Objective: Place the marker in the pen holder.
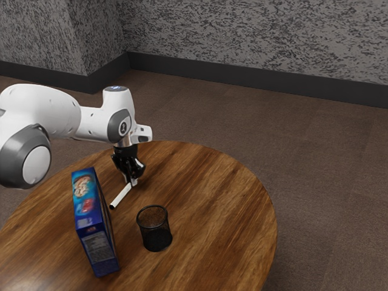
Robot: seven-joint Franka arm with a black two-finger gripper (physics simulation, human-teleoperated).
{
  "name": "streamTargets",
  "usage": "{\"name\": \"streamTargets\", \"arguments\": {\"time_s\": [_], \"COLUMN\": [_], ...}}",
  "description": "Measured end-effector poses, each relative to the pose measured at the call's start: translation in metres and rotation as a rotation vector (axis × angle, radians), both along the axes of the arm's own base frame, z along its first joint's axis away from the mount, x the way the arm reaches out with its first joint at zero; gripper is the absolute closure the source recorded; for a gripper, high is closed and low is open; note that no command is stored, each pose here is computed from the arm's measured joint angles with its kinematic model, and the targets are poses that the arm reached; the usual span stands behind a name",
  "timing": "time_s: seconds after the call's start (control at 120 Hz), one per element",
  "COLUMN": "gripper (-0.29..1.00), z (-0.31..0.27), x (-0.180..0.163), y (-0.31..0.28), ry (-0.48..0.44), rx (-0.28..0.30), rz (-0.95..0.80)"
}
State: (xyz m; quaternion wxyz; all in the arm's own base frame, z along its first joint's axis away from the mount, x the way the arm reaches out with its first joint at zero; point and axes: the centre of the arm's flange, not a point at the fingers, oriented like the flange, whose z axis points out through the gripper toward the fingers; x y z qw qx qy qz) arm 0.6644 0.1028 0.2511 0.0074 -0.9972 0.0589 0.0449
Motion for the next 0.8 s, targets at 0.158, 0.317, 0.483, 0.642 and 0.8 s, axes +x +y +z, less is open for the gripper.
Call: {"name": "streamTargets", "arguments": {"time_s": [0.158,0.317,0.483,0.642,0.8], "gripper": [0.73,0.76,0.79,0.79,0.79], "z": [-0.003,-0.007,0.007,0.057,0.098], "x": [0.0,0.0,0.004,0.014,0.036], "y": [0.0,0.002,0.003,0.002,-0.018], "ry": [0.003,0.007,-0.018,-0.095,-0.181], "rx": [0.006,0.012,0.021,0.034,0.045], "rz": [0.001,0.01,0.016,0.01,-0.02]}}
